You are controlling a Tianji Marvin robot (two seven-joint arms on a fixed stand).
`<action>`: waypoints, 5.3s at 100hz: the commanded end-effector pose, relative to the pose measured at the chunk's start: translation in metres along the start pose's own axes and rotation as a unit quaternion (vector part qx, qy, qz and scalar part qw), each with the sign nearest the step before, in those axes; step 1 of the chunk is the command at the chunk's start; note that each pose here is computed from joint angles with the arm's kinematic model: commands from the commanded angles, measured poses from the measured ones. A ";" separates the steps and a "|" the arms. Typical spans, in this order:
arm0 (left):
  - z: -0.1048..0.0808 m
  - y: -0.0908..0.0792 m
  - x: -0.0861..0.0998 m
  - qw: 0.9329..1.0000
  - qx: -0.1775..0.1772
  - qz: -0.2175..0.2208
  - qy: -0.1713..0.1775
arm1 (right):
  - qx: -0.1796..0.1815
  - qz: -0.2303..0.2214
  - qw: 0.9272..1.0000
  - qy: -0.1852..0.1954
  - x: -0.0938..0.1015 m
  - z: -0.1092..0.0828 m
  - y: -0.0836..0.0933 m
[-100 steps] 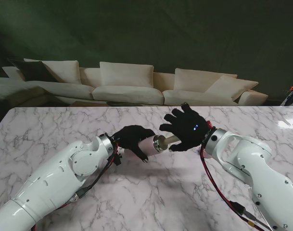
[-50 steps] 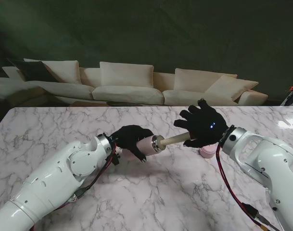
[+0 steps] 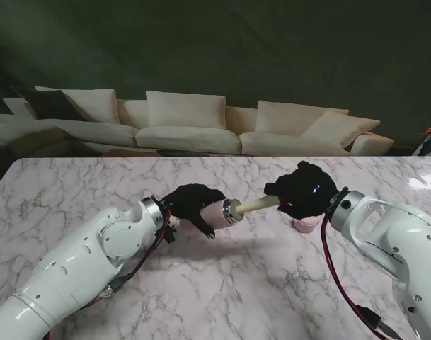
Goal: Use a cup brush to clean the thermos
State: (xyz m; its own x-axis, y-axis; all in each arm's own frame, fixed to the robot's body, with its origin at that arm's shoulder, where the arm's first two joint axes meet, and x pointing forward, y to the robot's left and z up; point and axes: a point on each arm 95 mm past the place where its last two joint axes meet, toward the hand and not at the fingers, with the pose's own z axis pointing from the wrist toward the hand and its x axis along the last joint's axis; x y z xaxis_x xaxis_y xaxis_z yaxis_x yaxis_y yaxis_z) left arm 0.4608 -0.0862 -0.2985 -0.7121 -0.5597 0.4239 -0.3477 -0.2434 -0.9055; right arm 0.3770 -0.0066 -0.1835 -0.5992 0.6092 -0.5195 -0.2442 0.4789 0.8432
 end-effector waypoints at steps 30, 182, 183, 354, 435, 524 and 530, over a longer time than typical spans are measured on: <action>0.005 -0.003 0.005 1.000 -0.004 0.003 0.011 | -0.003 0.012 1.000 0.025 0.006 0.013 -0.002; 0.015 -0.002 0.016 1.000 -0.004 -0.008 0.022 | 0.062 0.063 0.996 0.012 0.043 0.055 -0.007; 0.015 -0.002 0.016 1.000 -0.004 -0.008 0.022 | 0.062 0.064 0.996 0.012 0.044 0.056 -0.007; 0.011 0.001 0.014 1.000 -0.011 0.008 0.024 | 0.053 0.110 0.993 -0.001 0.043 0.054 -0.009; 0.008 0.000 0.009 1.000 -0.010 0.011 0.015 | 0.042 0.118 0.992 -0.011 0.040 0.049 -0.008; 0.006 -0.001 0.002 1.000 -0.011 0.009 0.007 | 0.045 0.136 0.990 -0.009 0.045 0.057 -0.013; 0.006 0.000 0.001 1.000 -0.012 0.010 0.006 | 0.044 0.135 0.990 -0.009 0.045 0.056 -0.012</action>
State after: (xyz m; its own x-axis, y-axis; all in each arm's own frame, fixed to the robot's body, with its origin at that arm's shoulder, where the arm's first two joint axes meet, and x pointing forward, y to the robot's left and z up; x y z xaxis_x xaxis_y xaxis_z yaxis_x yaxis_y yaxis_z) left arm 0.4629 -0.0858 -0.3022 -0.7147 -0.5677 0.4085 -0.3479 -0.2181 -0.9118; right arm 0.3979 0.0472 -0.2254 -0.6166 0.7334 -0.2864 -0.0075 0.3583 0.9336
